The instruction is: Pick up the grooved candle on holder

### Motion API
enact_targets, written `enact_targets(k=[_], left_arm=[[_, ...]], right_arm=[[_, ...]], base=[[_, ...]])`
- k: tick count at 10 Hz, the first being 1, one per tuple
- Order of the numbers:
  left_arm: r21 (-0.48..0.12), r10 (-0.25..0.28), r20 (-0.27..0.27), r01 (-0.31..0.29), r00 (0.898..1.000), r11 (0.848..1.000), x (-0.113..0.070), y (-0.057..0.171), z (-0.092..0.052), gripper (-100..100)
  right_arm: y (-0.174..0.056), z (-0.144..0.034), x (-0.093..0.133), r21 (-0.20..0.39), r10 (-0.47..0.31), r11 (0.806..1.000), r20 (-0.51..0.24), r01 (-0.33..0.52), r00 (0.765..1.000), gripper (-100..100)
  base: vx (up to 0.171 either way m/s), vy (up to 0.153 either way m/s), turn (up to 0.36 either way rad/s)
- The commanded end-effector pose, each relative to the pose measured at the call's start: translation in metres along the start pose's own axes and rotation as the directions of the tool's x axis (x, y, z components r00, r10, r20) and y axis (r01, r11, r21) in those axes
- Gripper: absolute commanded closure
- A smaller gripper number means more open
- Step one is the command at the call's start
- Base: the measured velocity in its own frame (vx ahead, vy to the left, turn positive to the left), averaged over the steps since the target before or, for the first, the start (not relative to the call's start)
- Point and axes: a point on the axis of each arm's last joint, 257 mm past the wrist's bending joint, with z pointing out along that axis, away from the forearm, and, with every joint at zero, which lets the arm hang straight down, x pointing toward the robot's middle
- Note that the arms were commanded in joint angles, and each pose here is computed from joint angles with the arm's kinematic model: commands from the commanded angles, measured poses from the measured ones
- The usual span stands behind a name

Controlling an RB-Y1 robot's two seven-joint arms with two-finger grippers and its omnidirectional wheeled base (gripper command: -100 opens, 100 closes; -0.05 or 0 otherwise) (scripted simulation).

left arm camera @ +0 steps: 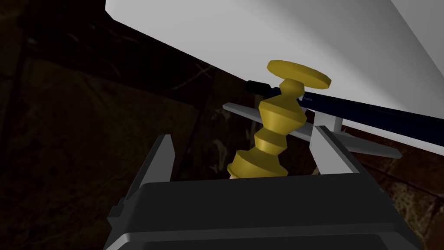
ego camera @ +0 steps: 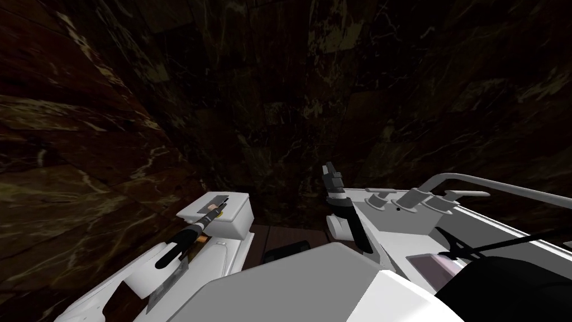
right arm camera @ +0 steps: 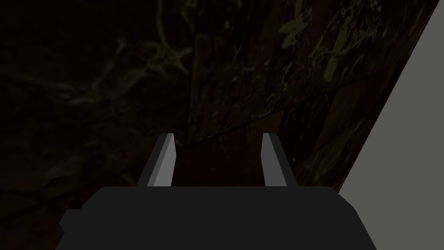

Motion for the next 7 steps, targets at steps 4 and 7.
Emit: enact_targets(k=[4,7], left_arm=[[-0.029,-0.015,0.015,0.016,1.000,0.999,-0.0094,0.0181,0.0035,100],[-0.031,-0.012,0.015,0.013,1.000,0.999,-0.0096,0.0189,0.0033,100]], right_arm=[[0.0000,0.0000,0.0000,0.000,0.000,1.000,0.000,0.000,1.000,0],[0.0000,-0.0001,-0.0001,0.000,0.000,1.000,0.000,0.000,1.000,0]], base=[[-0.039,-0.010,-0.097],[0.000,0.000,0.000]])
